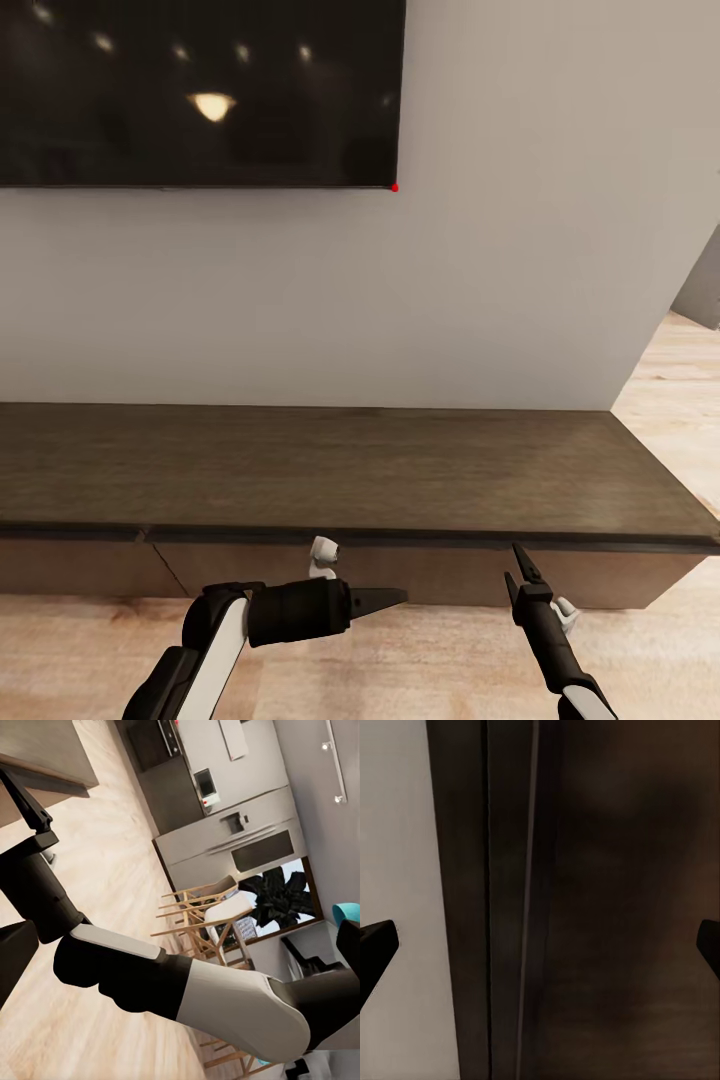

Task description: Place each of the two pumpkins and all three candles from the living room inside a cabinet in the living room (use any cabinet), then make sure every cabinet is closed, and position the cauldron so it is next to a table in the living room.

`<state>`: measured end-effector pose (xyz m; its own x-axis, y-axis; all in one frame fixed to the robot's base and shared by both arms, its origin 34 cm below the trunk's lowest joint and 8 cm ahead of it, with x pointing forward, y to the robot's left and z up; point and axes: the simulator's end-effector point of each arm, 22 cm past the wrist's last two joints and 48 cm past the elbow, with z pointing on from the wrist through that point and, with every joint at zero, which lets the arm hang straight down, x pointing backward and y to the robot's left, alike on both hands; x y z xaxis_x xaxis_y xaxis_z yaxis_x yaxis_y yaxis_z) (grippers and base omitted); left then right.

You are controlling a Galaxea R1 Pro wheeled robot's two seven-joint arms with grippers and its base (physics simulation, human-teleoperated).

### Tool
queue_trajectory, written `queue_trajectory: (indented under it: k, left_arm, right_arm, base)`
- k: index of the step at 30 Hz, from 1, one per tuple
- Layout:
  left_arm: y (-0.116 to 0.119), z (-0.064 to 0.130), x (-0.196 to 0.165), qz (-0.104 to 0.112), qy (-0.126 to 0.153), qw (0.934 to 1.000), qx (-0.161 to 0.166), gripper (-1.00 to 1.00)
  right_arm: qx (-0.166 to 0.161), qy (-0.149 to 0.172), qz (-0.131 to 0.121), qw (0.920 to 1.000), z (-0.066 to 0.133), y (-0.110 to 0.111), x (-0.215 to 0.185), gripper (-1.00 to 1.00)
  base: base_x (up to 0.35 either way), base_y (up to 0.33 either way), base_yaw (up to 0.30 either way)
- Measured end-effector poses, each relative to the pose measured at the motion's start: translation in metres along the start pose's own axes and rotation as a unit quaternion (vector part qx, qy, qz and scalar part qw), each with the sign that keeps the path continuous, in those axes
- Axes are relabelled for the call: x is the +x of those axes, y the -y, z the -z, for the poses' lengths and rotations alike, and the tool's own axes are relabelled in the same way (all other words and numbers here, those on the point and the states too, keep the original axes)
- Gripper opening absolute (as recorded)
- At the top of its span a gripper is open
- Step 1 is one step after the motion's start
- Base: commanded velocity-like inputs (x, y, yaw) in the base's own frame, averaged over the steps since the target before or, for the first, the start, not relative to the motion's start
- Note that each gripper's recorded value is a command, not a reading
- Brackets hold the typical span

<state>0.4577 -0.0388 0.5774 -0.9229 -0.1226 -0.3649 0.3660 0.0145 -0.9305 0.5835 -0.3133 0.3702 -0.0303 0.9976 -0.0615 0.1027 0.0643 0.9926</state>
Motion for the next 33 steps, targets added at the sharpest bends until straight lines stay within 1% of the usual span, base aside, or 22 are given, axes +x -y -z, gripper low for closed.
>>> queue_trajectory:
  k: [7, 11, 17, 24, 33]
  left_arm:
    - [-0.0001, 0.0000, 0.0002, 0.000, 0.000, 1.0000, 0.000, 1.00]
    - [0.0065, -0.0001, -0.0010, -0.008, 0.000, 1.0000, 0.001, 1.00]
    - [0.0061, -0.0001, -0.0009, -0.007, 0.000, 1.0000, 0.001, 1.00]
    - [0.0062, 0.0000, -0.0008, -0.007, 0.000, 1.0000, 0.001, 1.00]
    - [0.0061, 0.0000, -0.0008, -0.007, 0.000, 1.0000, 0.001, 1.00]
  right_arm:
    - [0.000, 0.000, 0.000, 1.0000, 0.0000, 0.0000, 0.0001, 1.00]
    - [-0.008, 0.000, 0.001, 1.0000, -0.0012, -0.0088, -0.0005, 1.00]
    - [-0.008, 0.001, 0.000, 1.0000, -0.0011, -0.0087, -0.0006, 1.00]
    - [-0.008, 0.001, 0.000, 1.0000, -0.0010, -0.0087, -0.0006, 1.00]
    - [-0.008, 0.001, 0.000, 1.0000, -0.0011, -0.0087, -0.0006, 1.00]
  base:
    - [0.000, 0.000, 0.000]
    - [0.000, 0.000, 0.000]
    - [0.004, 0.000, 0.000]
    - [0.105, 0.000, 0.000]
    - [0.011, 0.000, 0.000]
